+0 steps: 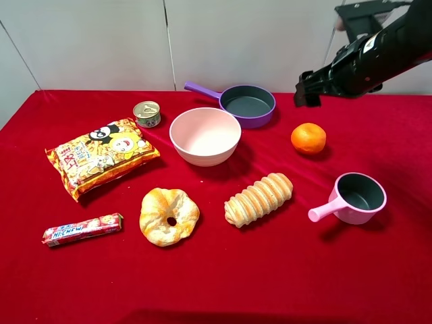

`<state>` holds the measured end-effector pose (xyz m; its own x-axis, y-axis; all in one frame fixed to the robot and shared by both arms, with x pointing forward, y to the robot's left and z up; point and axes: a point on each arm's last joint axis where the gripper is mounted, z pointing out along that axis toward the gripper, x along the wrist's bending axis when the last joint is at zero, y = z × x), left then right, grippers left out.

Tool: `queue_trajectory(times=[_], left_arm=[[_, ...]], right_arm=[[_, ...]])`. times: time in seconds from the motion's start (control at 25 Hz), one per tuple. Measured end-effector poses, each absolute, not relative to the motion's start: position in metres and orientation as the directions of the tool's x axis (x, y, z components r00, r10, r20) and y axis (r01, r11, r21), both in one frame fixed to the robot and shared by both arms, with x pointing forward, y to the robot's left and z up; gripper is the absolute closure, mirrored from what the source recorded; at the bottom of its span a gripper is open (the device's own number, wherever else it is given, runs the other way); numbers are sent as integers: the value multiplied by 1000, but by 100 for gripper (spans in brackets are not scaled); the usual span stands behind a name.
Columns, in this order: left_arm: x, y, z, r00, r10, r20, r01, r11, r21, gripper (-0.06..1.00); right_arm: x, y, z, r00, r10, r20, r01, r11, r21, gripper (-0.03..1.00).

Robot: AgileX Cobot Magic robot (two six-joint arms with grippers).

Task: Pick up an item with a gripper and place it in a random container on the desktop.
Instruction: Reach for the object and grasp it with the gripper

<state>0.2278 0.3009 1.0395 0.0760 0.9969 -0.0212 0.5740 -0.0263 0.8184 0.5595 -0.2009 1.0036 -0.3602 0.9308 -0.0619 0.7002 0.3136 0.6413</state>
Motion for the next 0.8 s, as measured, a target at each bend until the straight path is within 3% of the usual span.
queue_trajectory(times=[0.8], left_arm=[[228, 301, 1040, 76, 997, -21, 574, -26, 818, -3]], right_arm=[[580, -203, 940, -346, 937, -52, 780, 318, 539, 33]])
